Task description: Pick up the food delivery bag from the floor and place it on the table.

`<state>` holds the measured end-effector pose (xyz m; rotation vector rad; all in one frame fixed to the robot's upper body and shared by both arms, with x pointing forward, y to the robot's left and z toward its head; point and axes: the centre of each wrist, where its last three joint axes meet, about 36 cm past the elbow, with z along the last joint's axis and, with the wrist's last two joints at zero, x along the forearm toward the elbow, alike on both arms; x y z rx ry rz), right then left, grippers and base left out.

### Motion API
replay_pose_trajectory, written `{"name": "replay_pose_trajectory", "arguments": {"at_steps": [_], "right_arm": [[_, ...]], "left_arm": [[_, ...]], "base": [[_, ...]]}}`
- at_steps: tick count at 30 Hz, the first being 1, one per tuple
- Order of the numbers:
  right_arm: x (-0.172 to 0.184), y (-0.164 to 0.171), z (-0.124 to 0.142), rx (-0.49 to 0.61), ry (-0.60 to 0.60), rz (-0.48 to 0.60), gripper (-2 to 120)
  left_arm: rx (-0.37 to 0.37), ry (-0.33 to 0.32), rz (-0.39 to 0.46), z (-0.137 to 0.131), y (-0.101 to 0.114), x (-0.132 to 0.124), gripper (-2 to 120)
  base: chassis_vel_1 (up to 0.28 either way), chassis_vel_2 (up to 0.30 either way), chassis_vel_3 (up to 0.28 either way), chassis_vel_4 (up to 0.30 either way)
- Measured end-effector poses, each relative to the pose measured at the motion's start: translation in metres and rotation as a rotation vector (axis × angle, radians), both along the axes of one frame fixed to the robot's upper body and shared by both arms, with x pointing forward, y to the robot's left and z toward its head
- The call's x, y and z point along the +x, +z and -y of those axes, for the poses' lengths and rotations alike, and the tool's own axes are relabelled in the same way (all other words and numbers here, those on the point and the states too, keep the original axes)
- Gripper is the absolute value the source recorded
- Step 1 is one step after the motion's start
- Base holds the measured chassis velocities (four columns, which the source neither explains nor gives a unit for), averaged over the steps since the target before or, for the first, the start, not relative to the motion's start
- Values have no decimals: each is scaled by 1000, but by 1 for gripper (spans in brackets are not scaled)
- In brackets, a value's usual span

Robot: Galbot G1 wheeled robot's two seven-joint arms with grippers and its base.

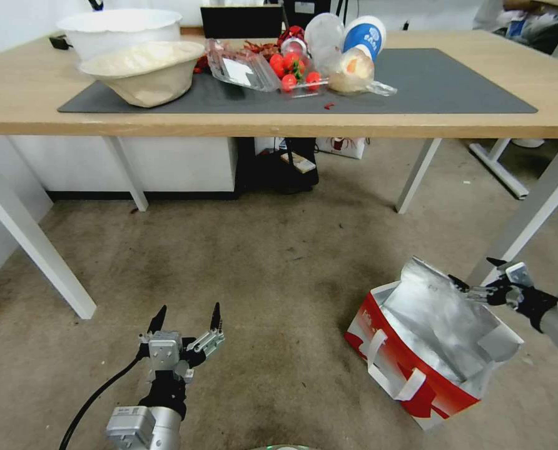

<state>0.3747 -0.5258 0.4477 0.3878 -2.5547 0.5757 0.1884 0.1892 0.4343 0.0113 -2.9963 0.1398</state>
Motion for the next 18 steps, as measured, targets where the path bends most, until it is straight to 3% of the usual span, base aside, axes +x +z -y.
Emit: {"name": "replay_pose_trajectory", "arguments": {"at_steps": [9,18], "right_arm": [[18,-12,14,-66,63,-126,100],[50,-34,-14,-49,80,-148,100]], "left_arm": [[-10,17,-9,3,-2,0,100],[-2,30,-16,3,1,-7,100]], "base": [[0,0,0,0],[0,0,0,0]]}}
